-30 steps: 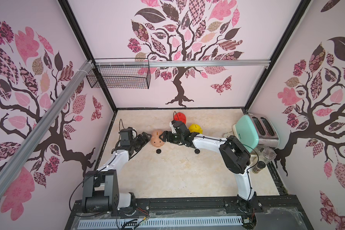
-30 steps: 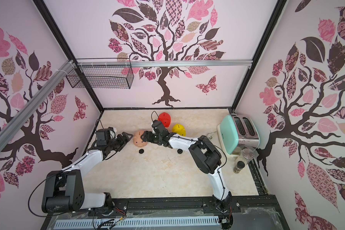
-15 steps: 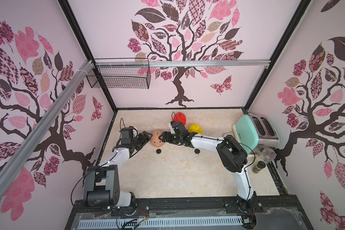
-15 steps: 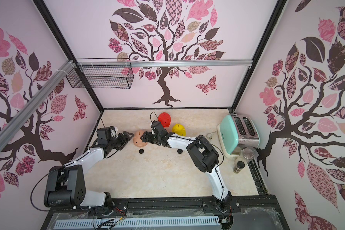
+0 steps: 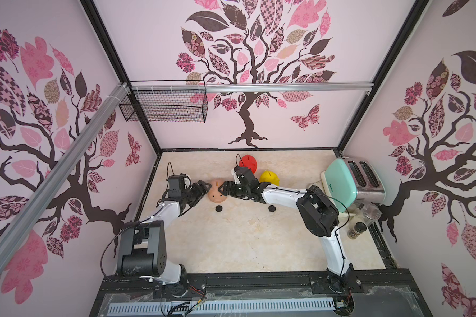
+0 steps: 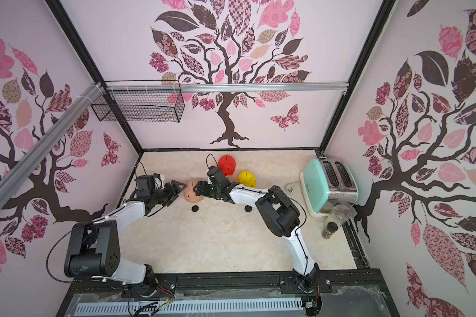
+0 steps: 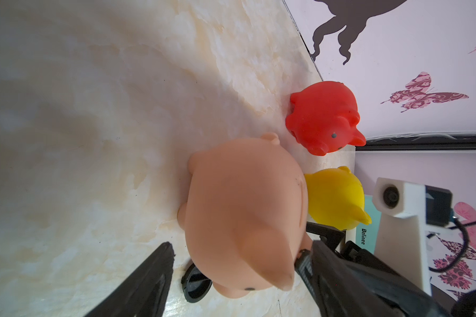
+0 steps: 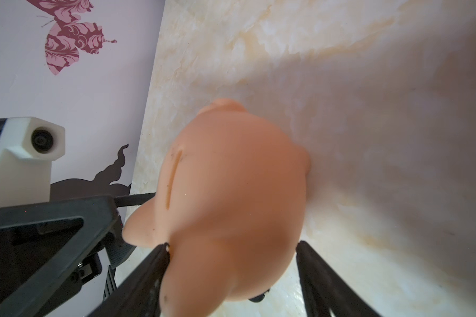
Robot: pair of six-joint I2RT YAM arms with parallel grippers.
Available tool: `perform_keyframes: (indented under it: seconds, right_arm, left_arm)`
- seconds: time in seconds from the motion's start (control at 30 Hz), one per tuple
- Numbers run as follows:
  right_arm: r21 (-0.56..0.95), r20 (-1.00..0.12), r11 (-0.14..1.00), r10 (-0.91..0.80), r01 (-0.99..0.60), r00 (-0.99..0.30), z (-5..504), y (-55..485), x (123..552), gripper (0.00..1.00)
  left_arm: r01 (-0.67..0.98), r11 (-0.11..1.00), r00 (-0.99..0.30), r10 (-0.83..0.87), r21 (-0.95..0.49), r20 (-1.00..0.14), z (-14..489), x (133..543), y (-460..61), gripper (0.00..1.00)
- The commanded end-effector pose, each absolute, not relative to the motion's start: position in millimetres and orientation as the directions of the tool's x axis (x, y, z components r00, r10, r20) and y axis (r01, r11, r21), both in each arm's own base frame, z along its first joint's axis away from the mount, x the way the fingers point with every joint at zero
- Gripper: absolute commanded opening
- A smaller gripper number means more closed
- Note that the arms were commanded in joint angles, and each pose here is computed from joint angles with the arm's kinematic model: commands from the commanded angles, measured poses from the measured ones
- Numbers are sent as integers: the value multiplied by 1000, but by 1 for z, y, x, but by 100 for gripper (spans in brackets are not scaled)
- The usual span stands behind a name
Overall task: Close piggy banks
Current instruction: Turn over the piggy bank at the center of the board.
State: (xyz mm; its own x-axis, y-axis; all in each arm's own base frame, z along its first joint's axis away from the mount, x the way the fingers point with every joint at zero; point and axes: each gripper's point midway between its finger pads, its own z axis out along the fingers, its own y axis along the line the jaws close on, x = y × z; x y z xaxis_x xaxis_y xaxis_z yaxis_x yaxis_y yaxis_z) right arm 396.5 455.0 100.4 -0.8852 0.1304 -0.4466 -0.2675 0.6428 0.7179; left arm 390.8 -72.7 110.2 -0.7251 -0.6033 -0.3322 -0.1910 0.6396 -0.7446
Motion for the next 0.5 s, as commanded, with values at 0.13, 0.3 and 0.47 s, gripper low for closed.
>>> perform_keyframes:
  seconds: [0.13,0.3,0.47]
  right_arm:
    - [732,-447,618,120,-285,-887,108,465,396,72]
    - [736,-443,613,116,-287,-889,108,465,395,69]
    - [740,-444,607,115,-290,-889,110,466,394,66]
  left_arm:
    - [-153,630,-727,-593,-761,-345,120,401,-76,79]
    - [-149,629,-737,-585,-763,-338,117,401,-80,78]
    - [-152,630,-745,-579,-762,-331,113,401,-83,77]
